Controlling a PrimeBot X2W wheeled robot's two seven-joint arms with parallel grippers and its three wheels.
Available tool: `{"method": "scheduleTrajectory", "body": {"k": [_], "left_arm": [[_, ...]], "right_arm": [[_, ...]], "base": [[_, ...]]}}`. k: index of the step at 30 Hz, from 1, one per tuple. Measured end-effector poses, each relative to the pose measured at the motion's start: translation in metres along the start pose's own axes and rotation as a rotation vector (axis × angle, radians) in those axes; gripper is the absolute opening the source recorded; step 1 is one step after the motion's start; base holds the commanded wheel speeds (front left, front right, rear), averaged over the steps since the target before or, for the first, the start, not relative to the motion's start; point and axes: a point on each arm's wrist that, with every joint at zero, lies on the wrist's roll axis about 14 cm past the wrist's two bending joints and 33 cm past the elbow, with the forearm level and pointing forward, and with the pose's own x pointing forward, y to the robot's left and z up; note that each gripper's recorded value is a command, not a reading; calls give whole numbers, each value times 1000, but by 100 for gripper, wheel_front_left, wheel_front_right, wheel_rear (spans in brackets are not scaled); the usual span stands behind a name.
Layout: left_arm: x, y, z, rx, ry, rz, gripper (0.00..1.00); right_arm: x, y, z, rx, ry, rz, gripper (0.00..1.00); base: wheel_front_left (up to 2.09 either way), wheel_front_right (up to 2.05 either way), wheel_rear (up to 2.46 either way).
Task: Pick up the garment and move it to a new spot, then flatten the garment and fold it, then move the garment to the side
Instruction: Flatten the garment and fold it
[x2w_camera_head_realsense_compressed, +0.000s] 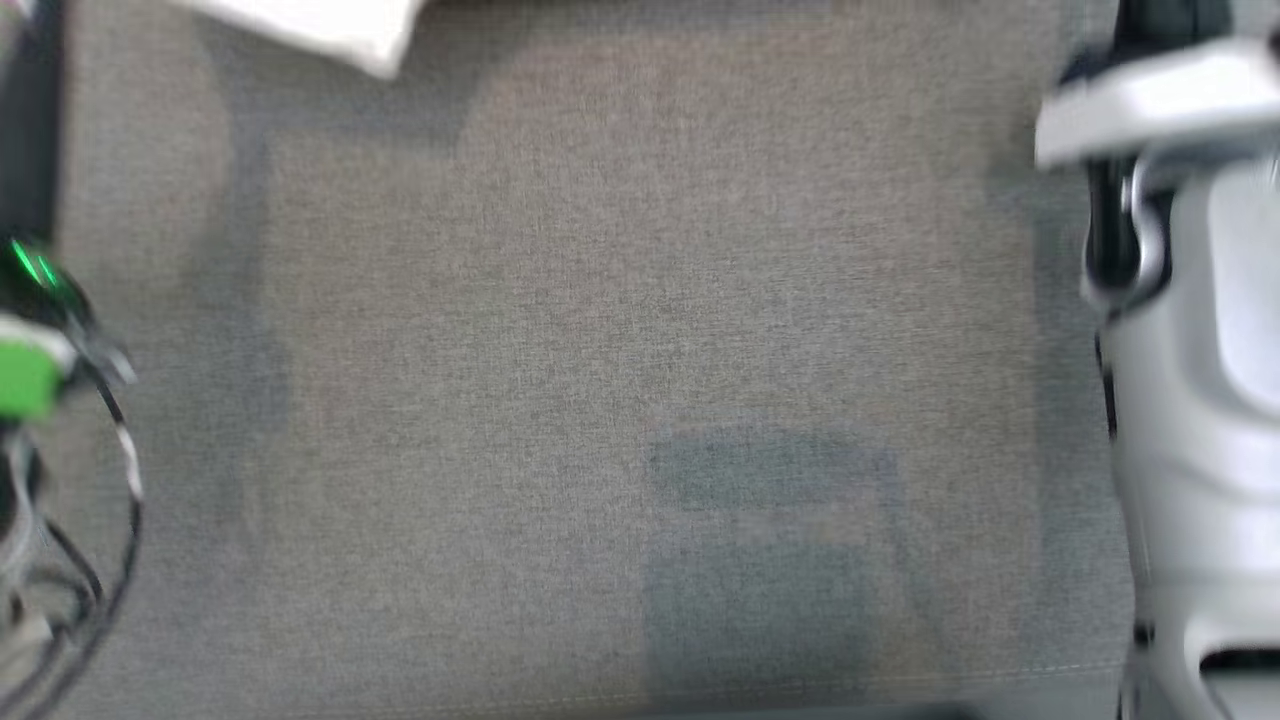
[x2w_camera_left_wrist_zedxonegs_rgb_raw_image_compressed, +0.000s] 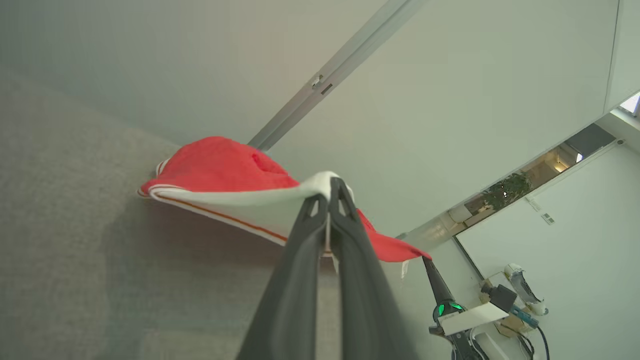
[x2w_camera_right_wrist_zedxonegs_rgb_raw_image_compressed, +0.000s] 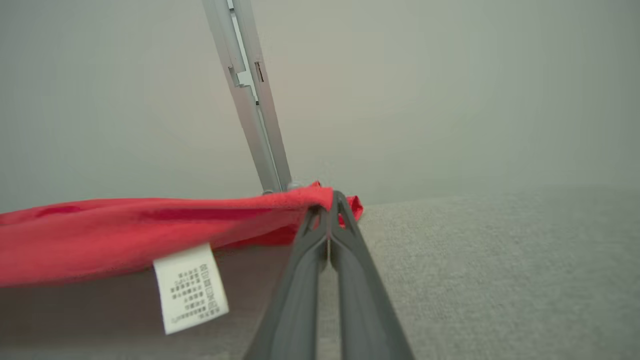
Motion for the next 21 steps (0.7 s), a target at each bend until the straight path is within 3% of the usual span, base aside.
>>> {"method": "scheduleTrajectory", "body": {"k": [10, 21], "left_arm": [[-119, -7, -56, -67, 109, 170, 0], [-192, -33, -88, -111, 143, 218, 0]], "right_arm": [[-151, -47, -5, 76, 142, -128, 0], [-251, -66, 23, 2, 189, -151, 0]], "base": [[0, 0, 0], [0, 0, 0]]}}
